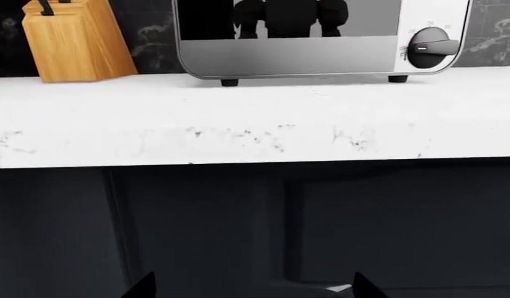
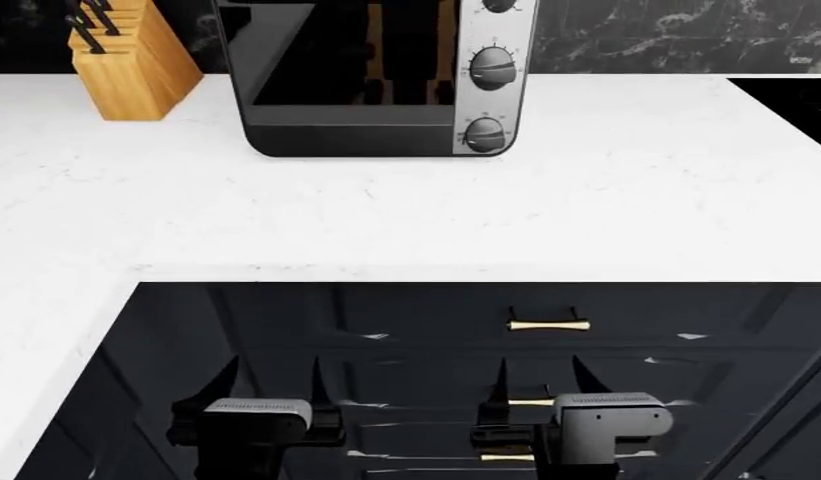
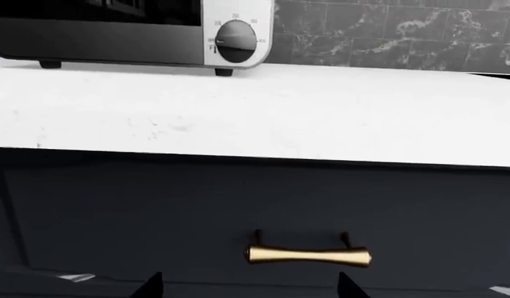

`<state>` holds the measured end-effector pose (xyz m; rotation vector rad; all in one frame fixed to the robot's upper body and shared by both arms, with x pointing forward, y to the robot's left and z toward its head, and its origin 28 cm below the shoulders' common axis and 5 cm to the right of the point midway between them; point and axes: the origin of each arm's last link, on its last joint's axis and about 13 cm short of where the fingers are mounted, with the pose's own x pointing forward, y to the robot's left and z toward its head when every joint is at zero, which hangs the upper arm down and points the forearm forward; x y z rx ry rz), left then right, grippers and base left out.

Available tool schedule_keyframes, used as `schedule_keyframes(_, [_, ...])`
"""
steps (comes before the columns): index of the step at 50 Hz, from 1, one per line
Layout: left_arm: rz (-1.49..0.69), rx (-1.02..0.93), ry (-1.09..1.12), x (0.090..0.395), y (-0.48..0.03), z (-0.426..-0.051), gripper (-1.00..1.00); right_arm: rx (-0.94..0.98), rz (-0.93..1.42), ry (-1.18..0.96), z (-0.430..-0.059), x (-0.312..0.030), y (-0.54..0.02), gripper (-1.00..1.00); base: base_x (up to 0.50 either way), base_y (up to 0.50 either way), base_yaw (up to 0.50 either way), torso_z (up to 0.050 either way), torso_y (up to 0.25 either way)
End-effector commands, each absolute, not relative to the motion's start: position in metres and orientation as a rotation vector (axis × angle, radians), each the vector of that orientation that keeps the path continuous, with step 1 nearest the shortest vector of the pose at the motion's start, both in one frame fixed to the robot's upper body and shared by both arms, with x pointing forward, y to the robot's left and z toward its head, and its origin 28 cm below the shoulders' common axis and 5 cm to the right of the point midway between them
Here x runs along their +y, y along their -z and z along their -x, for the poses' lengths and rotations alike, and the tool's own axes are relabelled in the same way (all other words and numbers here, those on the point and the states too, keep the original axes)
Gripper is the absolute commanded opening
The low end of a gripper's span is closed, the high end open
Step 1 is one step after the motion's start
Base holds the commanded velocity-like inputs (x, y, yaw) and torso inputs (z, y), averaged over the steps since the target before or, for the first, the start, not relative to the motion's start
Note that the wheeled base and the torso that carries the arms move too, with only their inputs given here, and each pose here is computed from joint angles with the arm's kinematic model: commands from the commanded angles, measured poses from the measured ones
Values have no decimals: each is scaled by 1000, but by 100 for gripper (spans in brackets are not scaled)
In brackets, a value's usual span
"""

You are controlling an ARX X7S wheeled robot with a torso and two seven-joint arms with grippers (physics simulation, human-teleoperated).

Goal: Turn on the toaster oven by setting the timer.

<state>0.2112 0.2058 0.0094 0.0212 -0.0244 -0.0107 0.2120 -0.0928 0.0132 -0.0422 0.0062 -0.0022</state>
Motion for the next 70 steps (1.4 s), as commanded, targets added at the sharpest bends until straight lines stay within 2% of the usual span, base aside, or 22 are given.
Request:
schedule_keyframes(1, [-5,-23,8,206,-13,-210,100,-1,42,2,-210,-93,-19,100,0,0,0,50,0])
schedule_keyframes(11, [-18,-119,9,207,-51,-196,100,-76,40,-7,-196,-92,-60,100,0,0,0,3,0])
schedule_keyframes(28, [95,-301,43,213,-118,-179,100,-270,95,-52,-166,-78,-137,100,0,0,0,0,0])
schedule_keyframes(45, [106,-462,39,219,-143,-156,100,-373,95,-75,-147,-71,-158,100,0,0,0,0,0])
schedule_keyframes(65, [87,-479,51,219,-147,-155,100,-377,82,-79,-146,-68,-158,100,2,0,0,0,0])
schedule_keyframes(70, [69,-491,56,218,-148,-153,100,-382,80,-76,-145,-69,-159,100,362,0,0,0,0])
